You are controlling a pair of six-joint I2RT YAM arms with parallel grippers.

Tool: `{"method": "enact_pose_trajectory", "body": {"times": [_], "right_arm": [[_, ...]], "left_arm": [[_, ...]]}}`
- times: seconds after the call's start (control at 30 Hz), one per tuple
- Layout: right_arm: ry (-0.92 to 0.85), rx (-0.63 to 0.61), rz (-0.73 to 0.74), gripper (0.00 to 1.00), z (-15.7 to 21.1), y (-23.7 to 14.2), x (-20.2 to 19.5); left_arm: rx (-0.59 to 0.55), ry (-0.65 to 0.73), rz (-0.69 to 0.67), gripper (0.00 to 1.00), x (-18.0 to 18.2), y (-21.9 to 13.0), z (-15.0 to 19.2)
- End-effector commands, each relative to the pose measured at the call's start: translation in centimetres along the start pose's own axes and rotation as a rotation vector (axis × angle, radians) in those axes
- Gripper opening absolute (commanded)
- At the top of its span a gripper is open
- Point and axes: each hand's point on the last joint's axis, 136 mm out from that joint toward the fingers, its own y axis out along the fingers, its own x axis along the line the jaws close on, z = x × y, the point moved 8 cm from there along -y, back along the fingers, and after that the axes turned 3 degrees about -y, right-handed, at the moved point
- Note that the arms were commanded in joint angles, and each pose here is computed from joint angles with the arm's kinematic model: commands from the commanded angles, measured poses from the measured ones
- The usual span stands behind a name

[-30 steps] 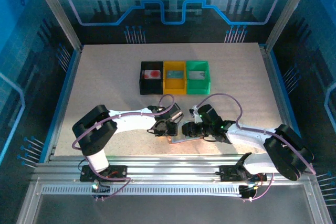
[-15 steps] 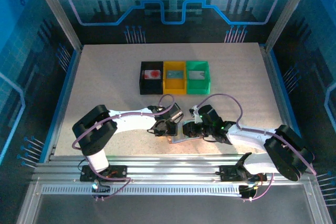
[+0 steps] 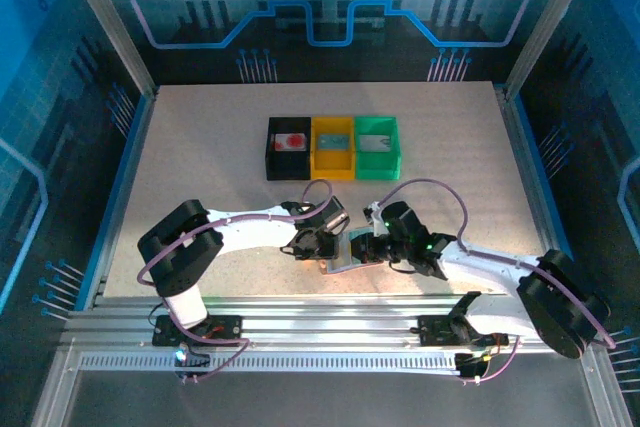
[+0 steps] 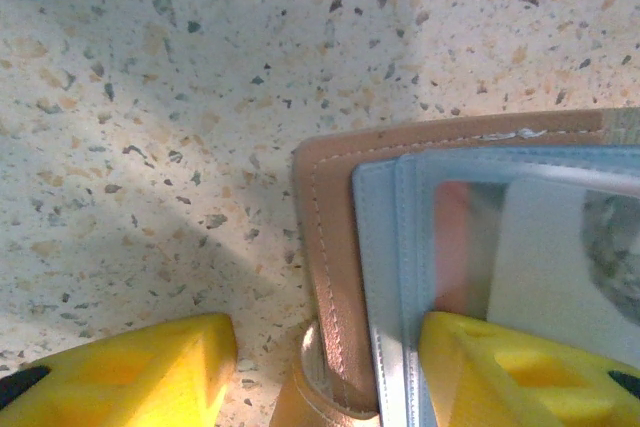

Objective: Take the credit cards out of the card holder

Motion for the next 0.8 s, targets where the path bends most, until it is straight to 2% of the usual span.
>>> {"method": "enact_pose_trajectory", "body": {"times": [0.0,0.77], "right_arm": [[-0.023,-0.005,-0.016,0.00,0.0,-0.5,0.0],[-0.022,-0.037,-0.003,0.00,0.1,-2.7,-1.0]], "left_arm": [[0.147,0.000,0.024,0.54,0.4,5.8,2.8],[0.112,0.000,0.036,0.55,0.6,4.4,1.9]]}}
